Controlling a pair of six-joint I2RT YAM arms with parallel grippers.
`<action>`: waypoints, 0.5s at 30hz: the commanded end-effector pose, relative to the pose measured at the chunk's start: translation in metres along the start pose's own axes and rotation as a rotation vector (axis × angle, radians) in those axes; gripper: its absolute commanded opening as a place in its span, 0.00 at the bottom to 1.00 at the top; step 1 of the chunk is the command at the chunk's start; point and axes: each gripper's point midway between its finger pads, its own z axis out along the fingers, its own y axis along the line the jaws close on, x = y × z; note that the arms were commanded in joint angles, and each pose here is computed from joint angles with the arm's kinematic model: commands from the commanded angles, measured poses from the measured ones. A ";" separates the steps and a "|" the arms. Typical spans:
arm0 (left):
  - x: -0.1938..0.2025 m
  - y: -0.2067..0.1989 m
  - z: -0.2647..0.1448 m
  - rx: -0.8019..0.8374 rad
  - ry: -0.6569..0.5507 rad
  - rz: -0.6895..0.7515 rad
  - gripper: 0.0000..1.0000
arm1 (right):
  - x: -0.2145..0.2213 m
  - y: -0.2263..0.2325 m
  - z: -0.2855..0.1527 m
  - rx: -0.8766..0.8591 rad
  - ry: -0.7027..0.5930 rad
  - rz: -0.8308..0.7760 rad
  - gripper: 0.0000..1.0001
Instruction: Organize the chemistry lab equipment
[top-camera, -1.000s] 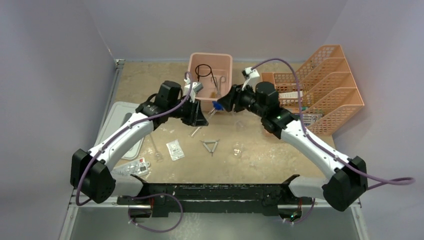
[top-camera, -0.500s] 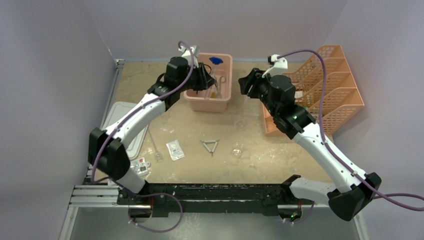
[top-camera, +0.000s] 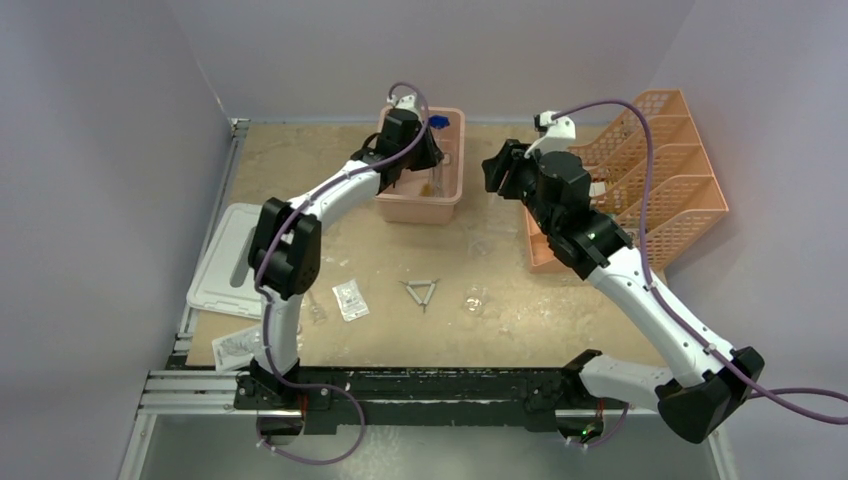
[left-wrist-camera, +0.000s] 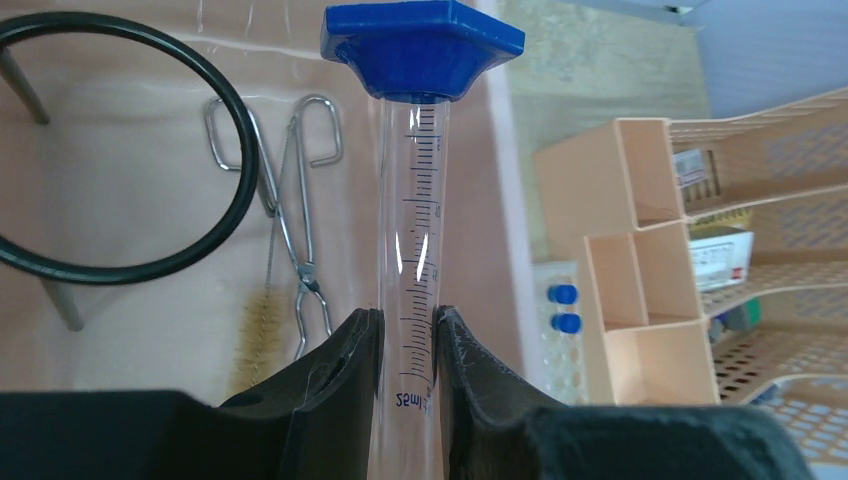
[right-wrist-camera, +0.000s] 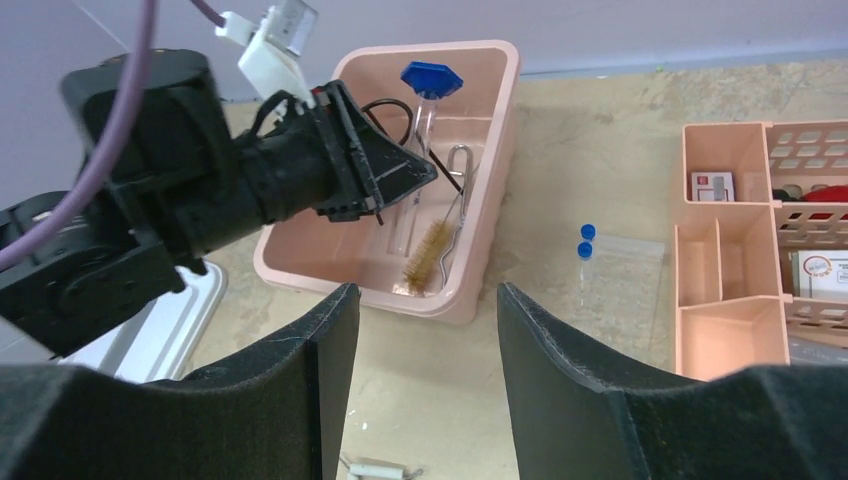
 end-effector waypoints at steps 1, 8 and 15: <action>-0.031 -0.006 0.013 -0.007 -0.091 0.001 0.10 | -0.018 0.001 -0.001 0.010 -0.048 -0.024 0.55; -0.006 0.016 0.035 -0.098 -0.057 0.032 0.11 | -0.012 -0.001 0.008 0.021 -0.034 -0.054 0.55; 0.017 0.031 0.057 -0.161 -0.015 0.059 0.13 | -0.009 -0.002 0.014 0.026 -0.031 -0.074 0.56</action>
